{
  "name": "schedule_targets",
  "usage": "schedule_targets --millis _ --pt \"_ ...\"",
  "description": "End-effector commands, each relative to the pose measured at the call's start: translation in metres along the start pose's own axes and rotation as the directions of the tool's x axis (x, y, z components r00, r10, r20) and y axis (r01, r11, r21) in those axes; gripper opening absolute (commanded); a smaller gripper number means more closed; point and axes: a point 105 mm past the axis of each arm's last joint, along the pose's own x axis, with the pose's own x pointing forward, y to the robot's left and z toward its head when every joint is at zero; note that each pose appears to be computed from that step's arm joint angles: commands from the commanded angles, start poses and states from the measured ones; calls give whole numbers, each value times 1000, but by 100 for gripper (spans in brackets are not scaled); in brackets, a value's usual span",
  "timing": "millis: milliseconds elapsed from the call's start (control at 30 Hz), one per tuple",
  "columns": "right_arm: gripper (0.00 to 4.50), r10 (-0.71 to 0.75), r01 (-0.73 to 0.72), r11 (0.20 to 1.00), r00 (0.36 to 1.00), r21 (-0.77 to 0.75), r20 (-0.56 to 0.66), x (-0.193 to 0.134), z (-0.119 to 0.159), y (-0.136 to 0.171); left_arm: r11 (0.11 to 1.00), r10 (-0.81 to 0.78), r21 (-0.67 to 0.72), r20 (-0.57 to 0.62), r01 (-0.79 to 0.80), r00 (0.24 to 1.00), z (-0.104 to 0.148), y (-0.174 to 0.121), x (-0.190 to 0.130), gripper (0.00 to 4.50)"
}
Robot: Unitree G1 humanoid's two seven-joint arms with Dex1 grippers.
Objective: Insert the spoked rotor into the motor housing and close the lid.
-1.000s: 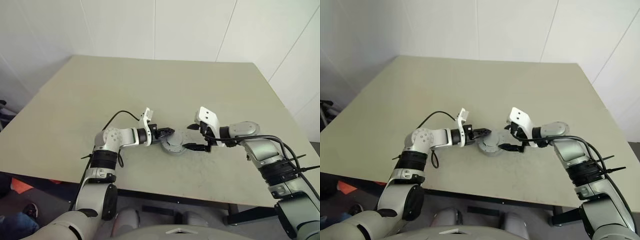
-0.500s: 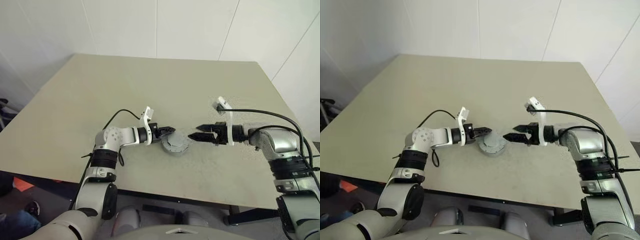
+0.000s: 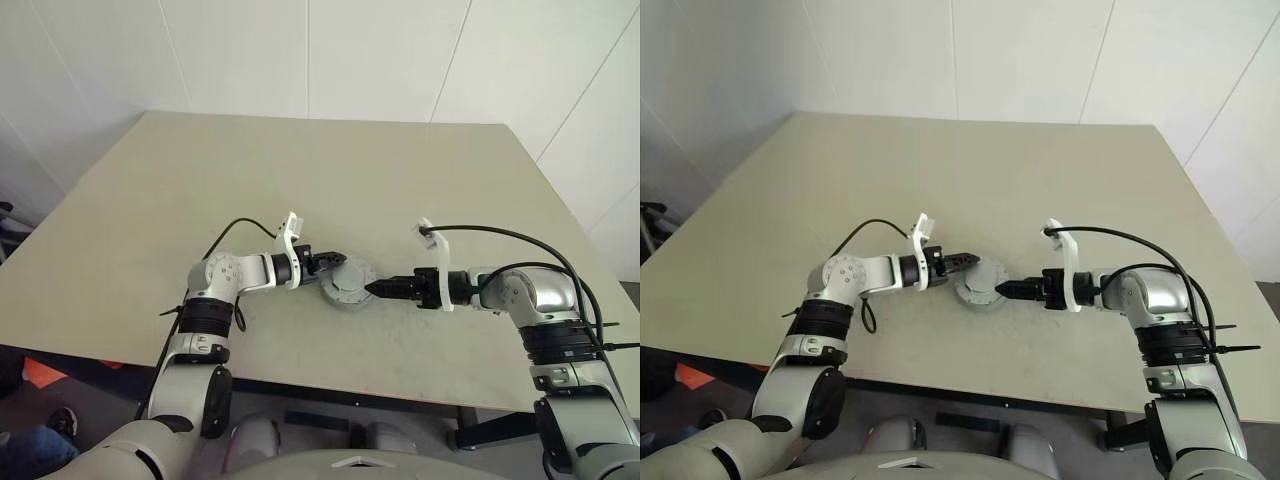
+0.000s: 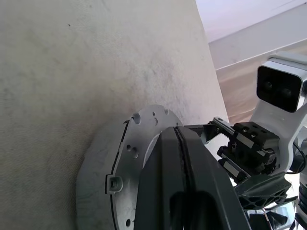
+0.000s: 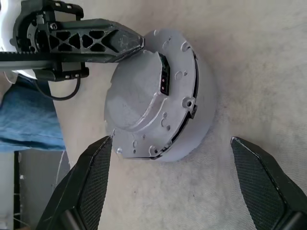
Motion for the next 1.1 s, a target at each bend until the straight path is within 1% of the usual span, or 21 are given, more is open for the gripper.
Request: schedule_targets --millis 33,167,367,500,733,833,933,1000,1033,1100 --pt "446 18 -20 998 999 66 27 3 6 3 993 117 -8 -30 -118 993 -7 24 -7 0" --pt "446 73 -79 988 996 131 45 6 10 14 992 124 -8 -28 -124 992 -6 25 -7 0" --pt "446 111 -118 980 993 162 48 13 13 26 991 130 -6 -20 -131 991 -3 27 -8 0" --pt "446 90 -98 979 995 181 51 19 13 23 991 133 -5 -15 -134 991 -2 28 -9 0" --pt "446 25 -46 974 995 223 93 28 19 14 990 138 -2 -8 -138 990 -1 29 -10 0" --pt "384 35 -66 967 991 244 128 30 27 16 990 141 1 -3 -141 990 0 30 -10 0" --pt "279 69 -102 964 988 245 138 32 30 25 990 144 6 0 -144 990 1 30 -11 0" --pt "229 73 -106 964 988 243 138 32 30 27 989 146 8 2 -146 989 2 31 -11 0" --pt "217 72 -104 964 988 244 139 32 31 28 989 147 8 2 -147 989 2 31 -11 0" --pt "216 70 -105 963 987 247 144 32 32 27 989 150 10 3 -150 989 2 32 -11 0"
